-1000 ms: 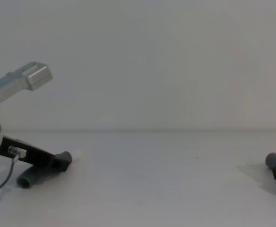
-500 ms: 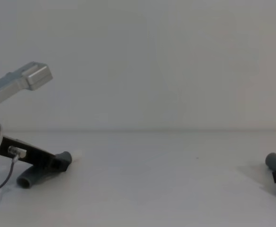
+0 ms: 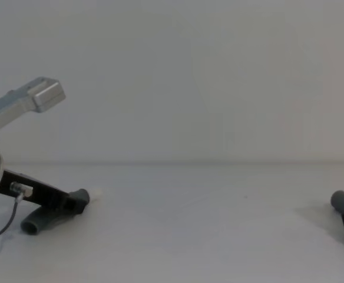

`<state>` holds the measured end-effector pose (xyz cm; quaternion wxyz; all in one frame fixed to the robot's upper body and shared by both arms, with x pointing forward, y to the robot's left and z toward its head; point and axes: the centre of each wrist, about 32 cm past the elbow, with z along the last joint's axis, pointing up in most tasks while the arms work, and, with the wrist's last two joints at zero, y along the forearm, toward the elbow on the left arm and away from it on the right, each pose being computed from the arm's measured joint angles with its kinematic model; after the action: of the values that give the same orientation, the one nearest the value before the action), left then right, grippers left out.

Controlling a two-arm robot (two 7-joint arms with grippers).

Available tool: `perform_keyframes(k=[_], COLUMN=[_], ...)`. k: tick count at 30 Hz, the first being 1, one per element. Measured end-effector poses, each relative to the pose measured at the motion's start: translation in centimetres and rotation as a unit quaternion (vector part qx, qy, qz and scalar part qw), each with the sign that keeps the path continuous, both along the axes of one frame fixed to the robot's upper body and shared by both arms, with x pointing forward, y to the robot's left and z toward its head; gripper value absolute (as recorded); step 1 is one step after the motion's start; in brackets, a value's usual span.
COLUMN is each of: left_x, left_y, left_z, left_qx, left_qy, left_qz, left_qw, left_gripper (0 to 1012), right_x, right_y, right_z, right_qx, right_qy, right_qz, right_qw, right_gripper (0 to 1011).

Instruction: Use both hands to pick up one end of the pipe from the table, align the ends, and insert them.

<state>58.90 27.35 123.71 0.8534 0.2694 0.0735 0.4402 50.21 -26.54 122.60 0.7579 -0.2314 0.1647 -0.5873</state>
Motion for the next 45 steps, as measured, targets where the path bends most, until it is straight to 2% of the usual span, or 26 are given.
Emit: perform_keyframes(k=[1, 2, 6, 8, 10, 11, 15, 16, 17, 18, 21, 25, 45], left_x=[0.0, 0.0, 0.0, 0.0, 0.0, 0.0, 0.0, 0.0, 0.0, 0.0, 0.0, 0.0, 0.0], left_y=[0.0, 0.0, 0.0, 0.0, 0.0, 0.0, 0.0, 0.0, 0.0, 0.0, 0.0, 0.0, 0.0], left_z=[0.0, 0.0, 0.0, 0.0, 0.0, 0.0, 0.0, 0.0, 0.0, 0.0, 0.0, 0.0, 0.0], left_qx=[0.0, 0.0, 0.0, 0.0, 0.0, 0.0, 0.0, 0.0, 0.0, 0.0, 0.0, 0.0, 0.0], left_qy=[0.0, 0.0, 0.0, 0.0, 0.0, 0.0, 0.0, 0.0, 0.0, 0.0, 0.0, 0.0, 0.0], left_qz=[0.0, 0.0, 0.0, 0.0, 0.0, 0.0, 0.0, 0.0, 0.0, 0.0, 0.0, 0.0, 0.0], left_qw=[1.0, 1.0, 1.0, 1.0, 1.0, 1.0, 1.0, 1.0, 1.0, 1.0, 1.0, 1.0, 1.0], left_gripper=[332, 332, 332, 332, 332, 332, 333, 332, 332, 332, 332, 332, 332], right_x=[0.0, 0.0, -0.01, -0.01, -0.01, -0.02, -0.02, -0.02, -0.03, -0.03, -0.03, -0.03, -0.03], right_y=[0.0, 0.0, 0.0, 0.01, 0.01, 0.01, 0.02, 0.02, 0.02, 0.02, 0.02, 0.03, 0.02], right_z=[0.0, 0.0, -0.01, -0.02, -0.03, -0.03, -0.04, -0.04, -0.05, -0.05, -0.05, -0.06, -0.06], right_qx=[0.0, 0.0, 0.0, 0.0, 0.0, 0.0, 0.0, 0.0, 0.0, 0.0, 0.0, -0.001, -0.001], right_qy=[0.0, 0.0, -0.001, -0.001, -0.001, -0.001, -0.001, -0.001, -0.001, -0.001, -0.001, -0.001, -0.001], right_qz=[0.0, 0.0, 0.0, 0.0, 0.0, 0.0, 0.0, 0.0, 0.0, 0.0, 0.0, 0.0, 0.0], right_qw=[1.0, 1.0, 1.0, 1.0, 1.0, 1.0, 1.0, 1.0, 1.0, 1.0, 1.0, 1.0, 1.0], right_gripper=[879, 804, 727, 630, 610, 549, 428, 364, 364, 299, 229, 191, 184])
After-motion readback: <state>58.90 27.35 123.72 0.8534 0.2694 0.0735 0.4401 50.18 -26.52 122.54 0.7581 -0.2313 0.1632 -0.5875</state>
